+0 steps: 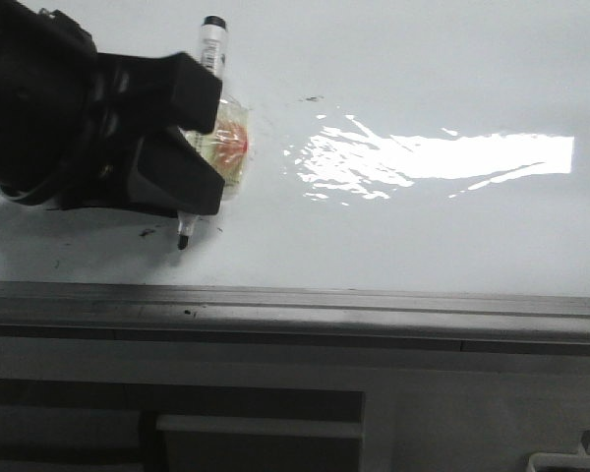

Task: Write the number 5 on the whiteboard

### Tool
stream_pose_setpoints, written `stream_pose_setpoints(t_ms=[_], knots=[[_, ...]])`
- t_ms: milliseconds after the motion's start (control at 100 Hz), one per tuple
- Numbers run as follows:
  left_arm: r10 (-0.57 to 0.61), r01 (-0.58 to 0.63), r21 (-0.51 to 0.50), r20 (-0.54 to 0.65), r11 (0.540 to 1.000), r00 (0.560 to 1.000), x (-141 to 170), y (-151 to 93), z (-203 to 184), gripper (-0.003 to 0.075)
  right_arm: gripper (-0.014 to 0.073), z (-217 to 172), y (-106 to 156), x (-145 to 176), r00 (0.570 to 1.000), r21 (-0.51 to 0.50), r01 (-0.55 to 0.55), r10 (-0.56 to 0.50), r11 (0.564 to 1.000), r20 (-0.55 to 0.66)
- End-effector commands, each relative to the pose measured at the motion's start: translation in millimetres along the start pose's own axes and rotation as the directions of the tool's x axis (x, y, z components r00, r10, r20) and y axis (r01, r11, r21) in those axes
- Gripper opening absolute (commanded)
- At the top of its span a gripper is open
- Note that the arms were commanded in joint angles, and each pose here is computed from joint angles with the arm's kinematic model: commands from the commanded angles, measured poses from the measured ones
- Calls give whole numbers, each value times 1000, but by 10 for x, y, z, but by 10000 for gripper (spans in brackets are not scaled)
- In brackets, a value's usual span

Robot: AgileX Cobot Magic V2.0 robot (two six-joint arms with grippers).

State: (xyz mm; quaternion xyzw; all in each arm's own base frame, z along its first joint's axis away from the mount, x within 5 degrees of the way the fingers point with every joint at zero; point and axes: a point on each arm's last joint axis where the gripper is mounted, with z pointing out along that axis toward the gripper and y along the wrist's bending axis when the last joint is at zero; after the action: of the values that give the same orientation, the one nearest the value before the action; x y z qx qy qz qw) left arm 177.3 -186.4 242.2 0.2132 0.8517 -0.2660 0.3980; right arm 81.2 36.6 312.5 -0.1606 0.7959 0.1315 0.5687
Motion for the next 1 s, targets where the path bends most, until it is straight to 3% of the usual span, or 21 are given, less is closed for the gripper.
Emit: stream_pose_setpoints(t_ms=[0,100,200,320,480,580,730,990], knots=[[204,-207,54,53,977,978,-150,-147,-125,-20,317,-21,34,-188,998,-32,39,-37,999,51],[476,-476,146,38,867,879,-105,-333,-215,-20,317,15,109,-223,999,-110,39,-37,993,25],[634,-636,178,75,751,770,-61,-464,-282,-20,318,73,203,-245,997,-196,81,-81,977,9],[738,-750,171,139,639,660,-46,-581,-347,-20,337,154,356,-286,995,-313,99,-95,945,28],[799,-825,149,206,545,565,-36,-698,-399,-20,480,239,557,-344,988,-416,152,-121,896,100],[823,-855,134,230,501,519,-34,-736,-414,-20,514,305,690,-327,986,-474,169,-139,864,98],[825,-859,126,237,497,512,-41,-741,-415,-20,512,414,875,-292,982,-530,188,-162,827,95],[825,-859,124,238,497,512,-42,-741,-415,-20,512,729,1015,-205,981,-511,183,-187,840,45]])
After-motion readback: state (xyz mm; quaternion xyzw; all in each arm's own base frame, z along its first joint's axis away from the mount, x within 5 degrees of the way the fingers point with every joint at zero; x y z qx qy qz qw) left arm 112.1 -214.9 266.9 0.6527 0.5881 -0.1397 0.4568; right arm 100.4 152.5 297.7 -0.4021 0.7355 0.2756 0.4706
